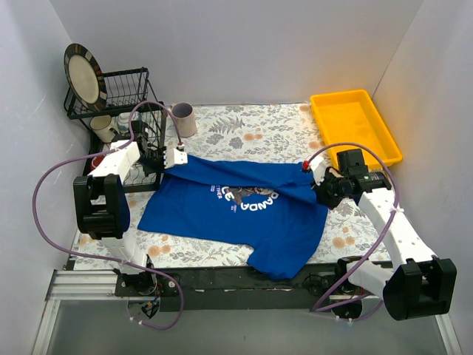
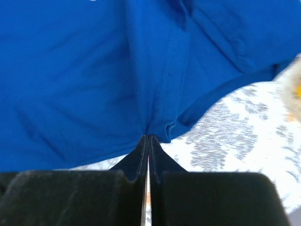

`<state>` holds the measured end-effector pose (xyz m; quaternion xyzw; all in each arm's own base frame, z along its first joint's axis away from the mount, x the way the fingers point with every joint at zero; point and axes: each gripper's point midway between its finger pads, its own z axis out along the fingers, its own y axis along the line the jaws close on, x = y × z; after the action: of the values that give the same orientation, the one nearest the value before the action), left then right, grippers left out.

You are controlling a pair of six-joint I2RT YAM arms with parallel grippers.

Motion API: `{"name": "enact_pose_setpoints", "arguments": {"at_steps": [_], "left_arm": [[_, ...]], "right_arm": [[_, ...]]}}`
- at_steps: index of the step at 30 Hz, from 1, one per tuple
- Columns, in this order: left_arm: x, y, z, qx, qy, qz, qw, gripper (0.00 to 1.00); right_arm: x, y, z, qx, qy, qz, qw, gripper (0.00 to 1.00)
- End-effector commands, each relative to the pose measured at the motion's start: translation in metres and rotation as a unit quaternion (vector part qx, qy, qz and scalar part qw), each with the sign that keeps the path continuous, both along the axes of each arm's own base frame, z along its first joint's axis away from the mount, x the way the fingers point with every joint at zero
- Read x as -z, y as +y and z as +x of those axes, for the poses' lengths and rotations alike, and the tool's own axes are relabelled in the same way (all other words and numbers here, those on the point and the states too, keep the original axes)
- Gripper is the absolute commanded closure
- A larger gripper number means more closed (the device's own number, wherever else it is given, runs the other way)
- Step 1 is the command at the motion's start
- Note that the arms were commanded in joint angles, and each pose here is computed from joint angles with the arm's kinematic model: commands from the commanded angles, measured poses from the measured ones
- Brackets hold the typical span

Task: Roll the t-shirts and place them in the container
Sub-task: Fold the T-shirt at the center of the board.

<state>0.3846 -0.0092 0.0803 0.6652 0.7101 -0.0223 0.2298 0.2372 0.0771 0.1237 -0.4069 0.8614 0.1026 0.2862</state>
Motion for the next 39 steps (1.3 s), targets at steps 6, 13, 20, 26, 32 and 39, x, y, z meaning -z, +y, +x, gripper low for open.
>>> {"name": "enact_pose_setpoints", "arguments": {"at_steps": [6, 13, 20, 26, 32, 39], "left_arm": [[-0.037, 0.013, 0.003, -0.066, 0.006, 0.016, 0.998, 0.57], [-0.074, -0.052, 0.039, -0.189, 0.035, -0.134, 0.972, 0.44], [-0.050, -0.119, -0.039, -0.217, 0.183, -0.197, 0.938, 1.00], [-0.012, -0.142, -0.097, -0.218, 0.215, -0.185, 0.934, 1.00], [0.030, -0.152, -0.119, -0.257, 0.256, -0.138, 0.922, 1.00], [0.057, -0.178, -0.172, -0.206, 0.300, -0.081, 0.928, 1.00]], "right_arm": [[-0.028, 0.005, -0.008, -0.083, 0.000, 0.000, 0.997, 0.60], [-0.035, 0.018, 0.074, -0.015, -0.006, 0.047, 0.999, 0.57], [-0.017, 0.009, 0.138, 0.031, -0.035, 0.015, 0.999, 0.64], [0.011, 0.000, 0.164, 0.026, -0.016, -0.028, 0.999, 0.71], [0.029, -0.007, 0.187, 0.035, -0.004, -0.054, 0.998, 0.72], [0.057, -0.016, 0.201, 0.030, 0.029, -0.093, 0.995, 0.76]]}}
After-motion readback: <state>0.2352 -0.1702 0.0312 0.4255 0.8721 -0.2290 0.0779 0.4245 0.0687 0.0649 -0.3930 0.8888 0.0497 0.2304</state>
